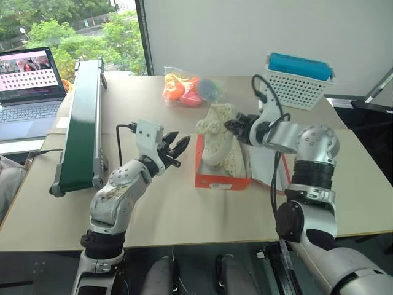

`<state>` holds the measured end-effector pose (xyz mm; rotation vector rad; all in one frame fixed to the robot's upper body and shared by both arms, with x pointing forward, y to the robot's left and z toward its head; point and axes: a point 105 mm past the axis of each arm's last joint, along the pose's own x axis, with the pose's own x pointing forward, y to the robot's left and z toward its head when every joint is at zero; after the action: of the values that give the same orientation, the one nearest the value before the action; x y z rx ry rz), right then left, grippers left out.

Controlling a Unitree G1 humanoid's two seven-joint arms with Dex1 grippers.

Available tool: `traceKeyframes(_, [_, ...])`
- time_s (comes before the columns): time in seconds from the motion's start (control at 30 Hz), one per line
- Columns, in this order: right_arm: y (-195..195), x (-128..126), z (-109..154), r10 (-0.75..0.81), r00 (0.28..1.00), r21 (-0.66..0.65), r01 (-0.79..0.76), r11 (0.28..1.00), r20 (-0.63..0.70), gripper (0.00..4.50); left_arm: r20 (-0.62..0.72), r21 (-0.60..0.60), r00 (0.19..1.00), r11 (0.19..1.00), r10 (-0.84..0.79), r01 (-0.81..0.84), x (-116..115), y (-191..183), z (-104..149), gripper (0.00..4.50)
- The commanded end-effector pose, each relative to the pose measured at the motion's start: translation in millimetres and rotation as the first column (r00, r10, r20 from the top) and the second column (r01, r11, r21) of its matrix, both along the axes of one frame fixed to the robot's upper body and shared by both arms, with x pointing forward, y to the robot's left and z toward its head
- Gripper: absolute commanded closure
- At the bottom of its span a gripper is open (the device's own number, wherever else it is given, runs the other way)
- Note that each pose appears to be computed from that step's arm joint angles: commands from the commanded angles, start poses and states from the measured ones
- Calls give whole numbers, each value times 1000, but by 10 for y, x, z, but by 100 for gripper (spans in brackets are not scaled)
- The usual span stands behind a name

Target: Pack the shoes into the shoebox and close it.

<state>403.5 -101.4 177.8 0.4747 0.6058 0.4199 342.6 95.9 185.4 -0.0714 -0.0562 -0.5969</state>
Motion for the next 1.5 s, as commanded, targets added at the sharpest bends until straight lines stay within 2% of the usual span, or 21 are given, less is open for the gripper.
traceKeyframes(0.03, [4, -23, -53, 26, 1000, -62, -26, 998, -1, 380, 40, -3, 999, 1000, -29, 29, -66, -47, 107, 240])
traceKeyframes(0.17, [49, -10, -189, 49, 999, -112, -51, 992, -24, 380, 33, -5, 999, 999, -40, 40, -81, -61, 93, 240])
traceKeyframes(0.37, [-42, 87, -131, 28, 1000, -109, -29, 994, -12, 380, 25, -5, 999, 999, -48, 48, -92, -77, 76, 240])
traceKeyframes(0.5, [-249, 139, -181, -40, 998, -94, 36, 995, -40, 380, 20, -2, 998, 999, -51, 51, -100, -76, 61, 240])
traceKeyframes(0.7, [-553, 157, -17, -127, 991, -11, 127, 992, -33, 380, 11, 6, 998, 998, -64, 64, -92, -76, 46, 240])
traceKeyframes(0.83, [-654, 137, -84, -148, 989, -123, 144, 982, -18, 380, 12, 12, 997, 997, -71, 71, -88, -83, 55, 240])
traceKeyframes(1.13, [-457, 67, -287, -86, 995, -182, 74, 980, -57, 380, 21, 18, 997, 997, -75, 74, -89, -79, 92, 240])
traceKeyframes(1.23, [-466, 84, -282, -67, 998, -290, 61, 955, -10, 380, 24, 22, 997, 998, -67, 66, -87, -54, 98, 240])
traceKeyframes(1.37, [-302, 83, -245, 34, 999, -397, -16, 918, 37, 380, 23, 24, 998, 998, -58, 57, -81, -30, 96, 240])
traceKeyframes(1.5, [-129, 79, -326, 159, 986, -538, -105, 836, 54, 380, 20, 23, 998, 998, -54, 53, -74, -23, 88, 240])
